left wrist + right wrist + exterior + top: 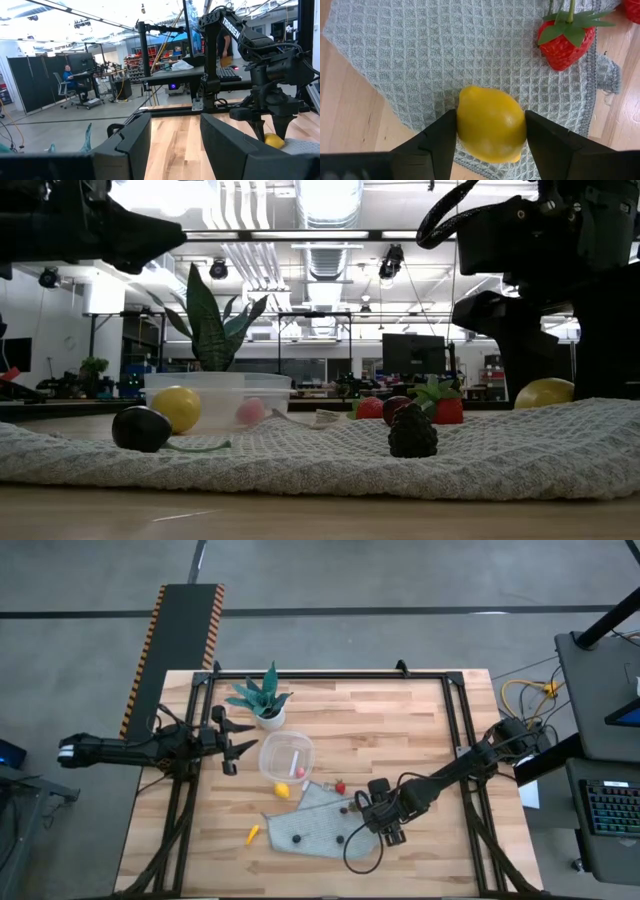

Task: Pick and placing Produce into tupperware
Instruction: Put the right yellow lemon into the container

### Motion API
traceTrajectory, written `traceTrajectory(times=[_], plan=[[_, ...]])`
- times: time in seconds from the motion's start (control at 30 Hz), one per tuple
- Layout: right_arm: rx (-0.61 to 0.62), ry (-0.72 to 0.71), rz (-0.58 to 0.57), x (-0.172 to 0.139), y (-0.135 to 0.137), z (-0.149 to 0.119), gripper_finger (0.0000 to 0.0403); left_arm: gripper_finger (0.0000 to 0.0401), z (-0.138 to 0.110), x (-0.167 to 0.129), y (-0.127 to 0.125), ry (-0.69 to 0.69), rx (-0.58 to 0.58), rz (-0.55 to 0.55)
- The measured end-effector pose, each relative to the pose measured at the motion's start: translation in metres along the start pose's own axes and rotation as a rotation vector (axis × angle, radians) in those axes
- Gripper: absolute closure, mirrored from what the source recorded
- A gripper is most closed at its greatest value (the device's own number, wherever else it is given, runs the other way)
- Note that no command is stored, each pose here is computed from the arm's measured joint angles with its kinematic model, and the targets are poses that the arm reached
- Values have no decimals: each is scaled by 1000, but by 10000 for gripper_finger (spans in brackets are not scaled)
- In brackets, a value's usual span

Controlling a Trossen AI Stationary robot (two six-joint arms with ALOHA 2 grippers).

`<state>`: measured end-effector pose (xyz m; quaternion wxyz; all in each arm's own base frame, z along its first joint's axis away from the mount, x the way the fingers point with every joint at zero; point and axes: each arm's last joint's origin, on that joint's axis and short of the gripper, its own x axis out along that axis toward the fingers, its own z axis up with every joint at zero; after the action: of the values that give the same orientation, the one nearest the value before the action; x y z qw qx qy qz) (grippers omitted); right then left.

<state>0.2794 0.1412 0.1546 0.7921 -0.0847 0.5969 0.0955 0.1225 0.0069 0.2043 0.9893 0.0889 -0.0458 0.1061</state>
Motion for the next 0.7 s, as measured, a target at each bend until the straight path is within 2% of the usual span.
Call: traceTrajectory(times=[0.7], plan=[[-36,-26,4,-7,1,8,199,244,-1,2,-1,12,2,-2]])
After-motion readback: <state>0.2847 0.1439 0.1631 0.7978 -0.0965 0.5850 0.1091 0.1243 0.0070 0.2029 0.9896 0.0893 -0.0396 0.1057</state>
